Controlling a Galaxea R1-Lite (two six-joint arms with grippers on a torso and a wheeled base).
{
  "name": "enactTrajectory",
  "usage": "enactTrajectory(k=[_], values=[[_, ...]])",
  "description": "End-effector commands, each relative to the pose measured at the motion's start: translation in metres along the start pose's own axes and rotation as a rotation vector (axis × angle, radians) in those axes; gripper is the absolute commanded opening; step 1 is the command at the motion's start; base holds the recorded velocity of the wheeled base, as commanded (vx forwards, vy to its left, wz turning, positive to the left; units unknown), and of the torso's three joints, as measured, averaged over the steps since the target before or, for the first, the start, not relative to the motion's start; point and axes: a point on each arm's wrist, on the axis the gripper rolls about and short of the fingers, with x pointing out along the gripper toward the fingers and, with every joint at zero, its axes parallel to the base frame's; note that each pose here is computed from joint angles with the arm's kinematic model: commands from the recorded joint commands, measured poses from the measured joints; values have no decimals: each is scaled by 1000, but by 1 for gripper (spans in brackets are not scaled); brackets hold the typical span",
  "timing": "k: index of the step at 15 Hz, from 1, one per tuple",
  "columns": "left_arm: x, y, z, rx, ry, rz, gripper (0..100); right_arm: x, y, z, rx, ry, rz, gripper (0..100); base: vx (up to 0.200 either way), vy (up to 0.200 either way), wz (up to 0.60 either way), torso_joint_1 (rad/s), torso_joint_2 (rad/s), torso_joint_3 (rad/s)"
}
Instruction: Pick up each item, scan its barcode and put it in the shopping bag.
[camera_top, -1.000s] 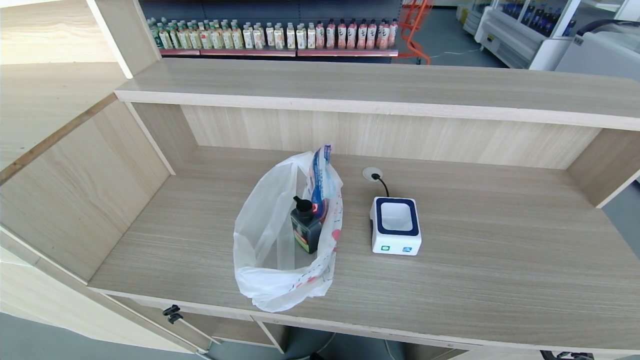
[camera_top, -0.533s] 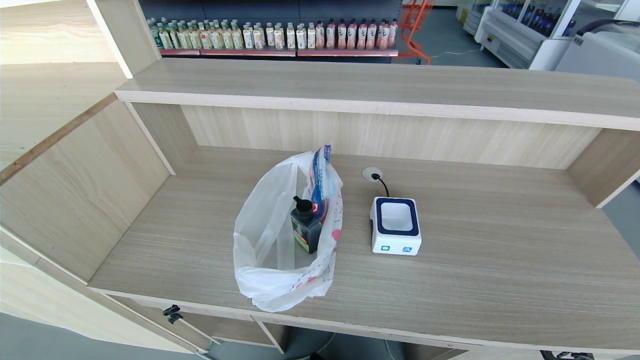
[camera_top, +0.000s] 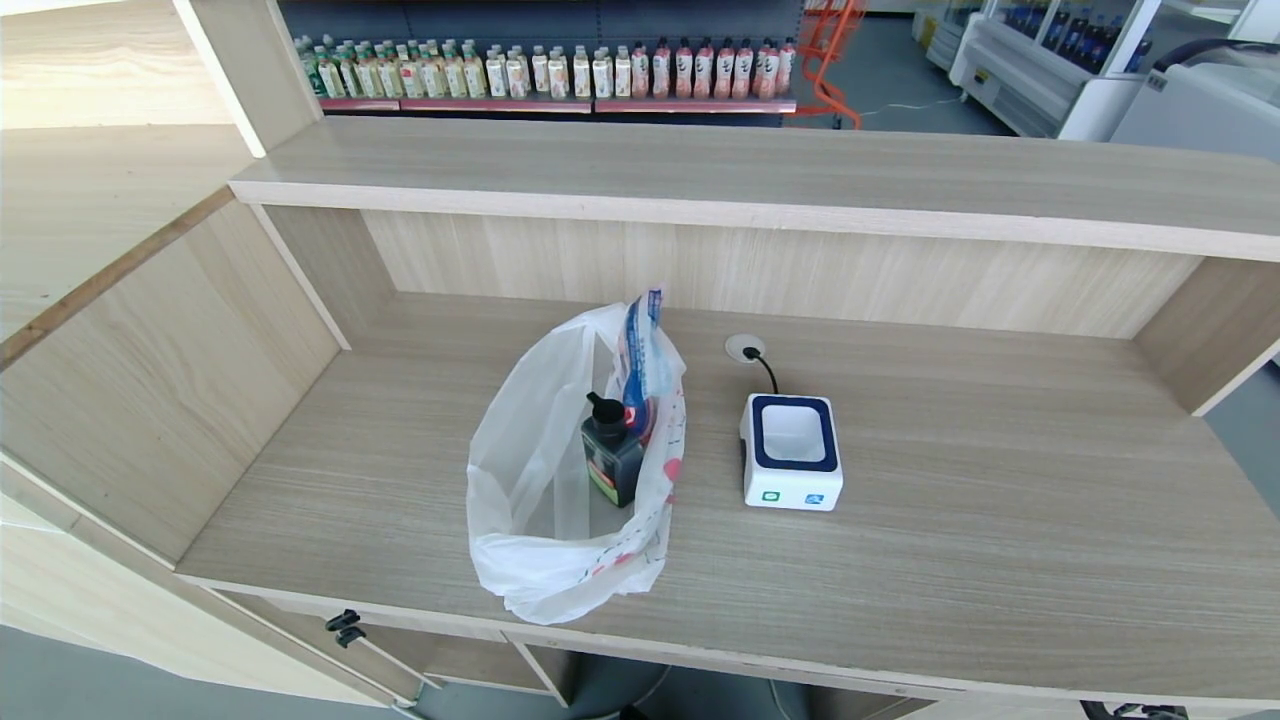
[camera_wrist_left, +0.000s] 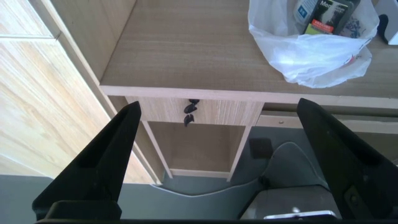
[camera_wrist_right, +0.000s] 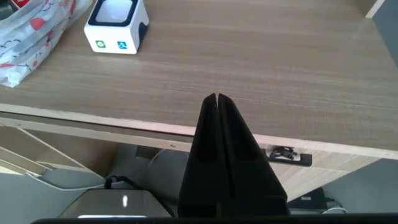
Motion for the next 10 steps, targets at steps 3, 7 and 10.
enactTrajectory(k=[3,7,10], values=[[0,0,0,2,0,1,100,0,0,0,0,3,0,0,0,-200,0,5,5,2],[0,0,0,-1,2,1,100,0,0,0,0,3,0,0,0,-150,0,4,2,3],[0,0,0,0,5,0,100,0,0,0,0,3,0,0,67,0,0,2,2,2]])
